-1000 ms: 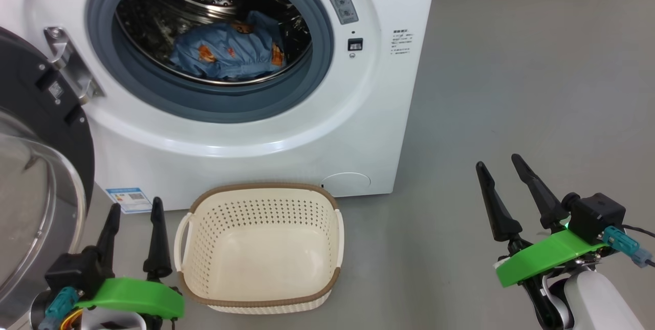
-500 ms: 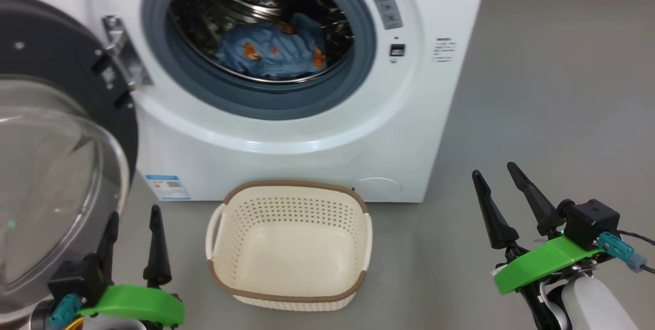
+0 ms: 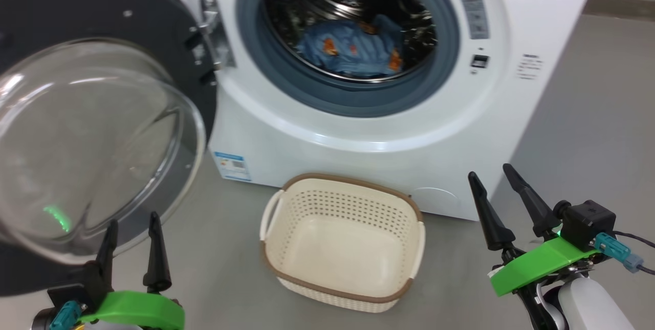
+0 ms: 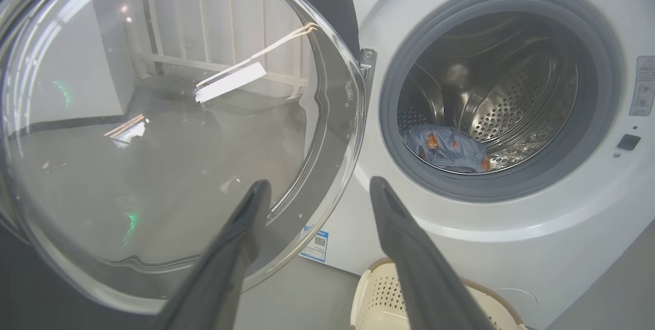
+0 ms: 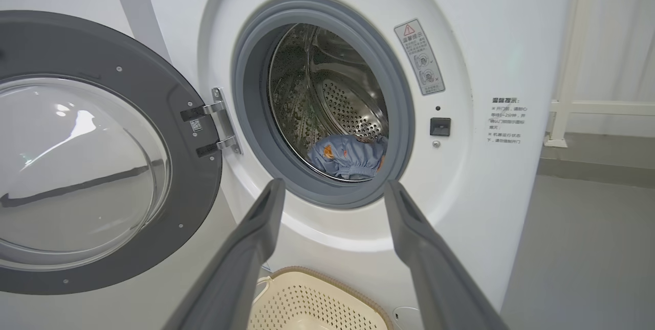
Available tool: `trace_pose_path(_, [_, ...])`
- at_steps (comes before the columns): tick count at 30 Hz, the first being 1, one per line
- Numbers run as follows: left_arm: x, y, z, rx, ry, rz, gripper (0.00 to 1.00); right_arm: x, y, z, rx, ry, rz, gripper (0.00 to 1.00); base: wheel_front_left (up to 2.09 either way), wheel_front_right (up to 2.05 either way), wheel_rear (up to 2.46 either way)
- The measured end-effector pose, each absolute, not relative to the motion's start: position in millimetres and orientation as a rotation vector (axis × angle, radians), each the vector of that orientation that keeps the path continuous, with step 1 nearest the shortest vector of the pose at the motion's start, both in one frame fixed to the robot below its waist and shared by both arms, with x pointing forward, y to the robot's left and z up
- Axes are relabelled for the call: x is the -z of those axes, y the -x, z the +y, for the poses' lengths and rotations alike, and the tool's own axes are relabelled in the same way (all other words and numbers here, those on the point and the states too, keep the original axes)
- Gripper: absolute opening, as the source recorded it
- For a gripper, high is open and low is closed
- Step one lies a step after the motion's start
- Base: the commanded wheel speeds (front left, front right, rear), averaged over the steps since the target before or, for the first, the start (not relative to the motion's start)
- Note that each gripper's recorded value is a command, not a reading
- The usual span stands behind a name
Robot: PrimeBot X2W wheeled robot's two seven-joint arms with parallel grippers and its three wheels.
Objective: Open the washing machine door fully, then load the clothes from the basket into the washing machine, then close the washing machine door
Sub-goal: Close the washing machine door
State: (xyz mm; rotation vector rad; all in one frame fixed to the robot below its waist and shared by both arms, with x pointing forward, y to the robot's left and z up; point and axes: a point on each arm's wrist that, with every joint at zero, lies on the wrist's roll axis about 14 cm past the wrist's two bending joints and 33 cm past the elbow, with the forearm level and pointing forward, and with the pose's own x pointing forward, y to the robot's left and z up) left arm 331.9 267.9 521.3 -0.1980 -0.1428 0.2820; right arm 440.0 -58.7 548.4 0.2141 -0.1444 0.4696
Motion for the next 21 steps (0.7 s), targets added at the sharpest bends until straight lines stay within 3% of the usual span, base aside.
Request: trace_pose_path(21, [-519.7,-267.0,318.6,-0.486,0.187,-0.16,1.0,-553.2,-436.7,29.4,-0.693,-0.239,-0.131,1.0,0.0,0.0,0.0])
